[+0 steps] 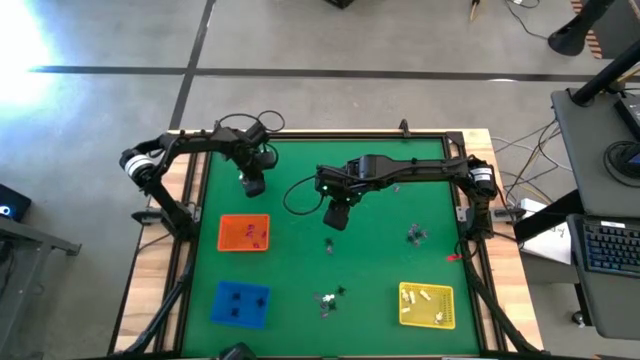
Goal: Sort Halloween decoration
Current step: Put the violet witch hat toy into the orange bin
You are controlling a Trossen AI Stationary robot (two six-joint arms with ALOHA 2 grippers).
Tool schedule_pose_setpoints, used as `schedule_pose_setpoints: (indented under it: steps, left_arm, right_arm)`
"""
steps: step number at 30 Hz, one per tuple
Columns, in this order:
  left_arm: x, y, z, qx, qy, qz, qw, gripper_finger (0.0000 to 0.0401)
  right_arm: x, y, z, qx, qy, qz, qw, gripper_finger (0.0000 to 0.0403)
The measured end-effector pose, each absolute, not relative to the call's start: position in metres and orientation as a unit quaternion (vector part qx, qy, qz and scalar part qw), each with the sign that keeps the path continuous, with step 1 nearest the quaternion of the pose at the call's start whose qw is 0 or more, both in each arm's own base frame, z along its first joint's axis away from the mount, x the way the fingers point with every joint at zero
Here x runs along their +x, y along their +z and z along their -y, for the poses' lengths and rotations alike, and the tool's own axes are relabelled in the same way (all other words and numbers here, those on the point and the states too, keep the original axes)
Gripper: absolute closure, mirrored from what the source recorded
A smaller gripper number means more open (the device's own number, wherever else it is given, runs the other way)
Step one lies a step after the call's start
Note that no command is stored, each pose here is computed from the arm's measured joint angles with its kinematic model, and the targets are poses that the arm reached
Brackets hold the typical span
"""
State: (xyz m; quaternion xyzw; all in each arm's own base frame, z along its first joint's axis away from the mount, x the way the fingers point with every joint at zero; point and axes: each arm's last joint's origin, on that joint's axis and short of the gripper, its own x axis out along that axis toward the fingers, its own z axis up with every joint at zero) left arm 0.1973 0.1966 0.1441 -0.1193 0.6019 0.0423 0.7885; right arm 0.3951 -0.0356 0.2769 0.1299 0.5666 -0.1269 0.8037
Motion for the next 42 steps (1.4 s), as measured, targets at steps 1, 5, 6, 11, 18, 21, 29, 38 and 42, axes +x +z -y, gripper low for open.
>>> schedule_pose_setpoints:
  steps: [1, 5, 6, 11, 18, 21, 29, 38, 42]
  left_arm:
    - [0.197, 0.144, -0.197, -0.119, 0.042, -0.603, 0.788, 0.0399]
    - [0.198, 0.147, -0.198, -0.118, 0.044, -0.610, 0.783, 0.0400]
    - [0.198, 0.148, -0.198, -0.117, 0.044, -0.612, 0.781, 0.0401]
    - [0.199, 0.153, -0.199, -0.125, 0.038, -0.610, 0.781, 0.0400]
    - [0.200, 0.156, -0.199, -0.132, 0.030, -0.606, 0.784, 0.0400]
    - [0.200, 0.155, -0.199, -0.134, 0.028, -0.606, 0.783, 0.0400]
    - [0.197, 0.156, -0.194, -0.153, 0.011, -0.615, 0.773, 0.0400]
    - [0.196, 0.168, -0.192, -0.155, 0.009, -0.617, 0.772, 0.0401]
    - [0.199, 0.182, -0.195, -0.150, 0.010, -0.613, 0.776, 0.0401]
  right_arm:
    - [0.395, 0.277, 0.036, 0.130, -0.127, -0.567, 0.804, 0.0275]
    - [0.395, 0.277, 0.036, 0.130, -0.127, -0.567, 0.804, 0.0275]
    - [0.395, 0.277, 0.036, 0.130, -0.127, -0.567, 0.804, 0.0275]
    - [0.395, 0.277, 0.036, 0.129, -0.127, -0.567, 0.804, 0.0275]
    - [0.395, 0.277, 0.036, 0.129, -0.127, -0.567, 0.804, 0.0275]
    - [0.395, 0.277, 0.036, 0.129, -0.127, -0.566, 0.804, 0.0275]
    - [0.395, 0.277, 0.036, 0.130, -0.127, -0.566, 0.804, 0.0275]
    - [0.396, 0.277, 0.038, 0.131, -0.130, -0.563, 0.806, 0.0275]
    - [0.396, 0.277, 0.039, 0.131, -0.130, -0.562, 0.806, 0.0275]
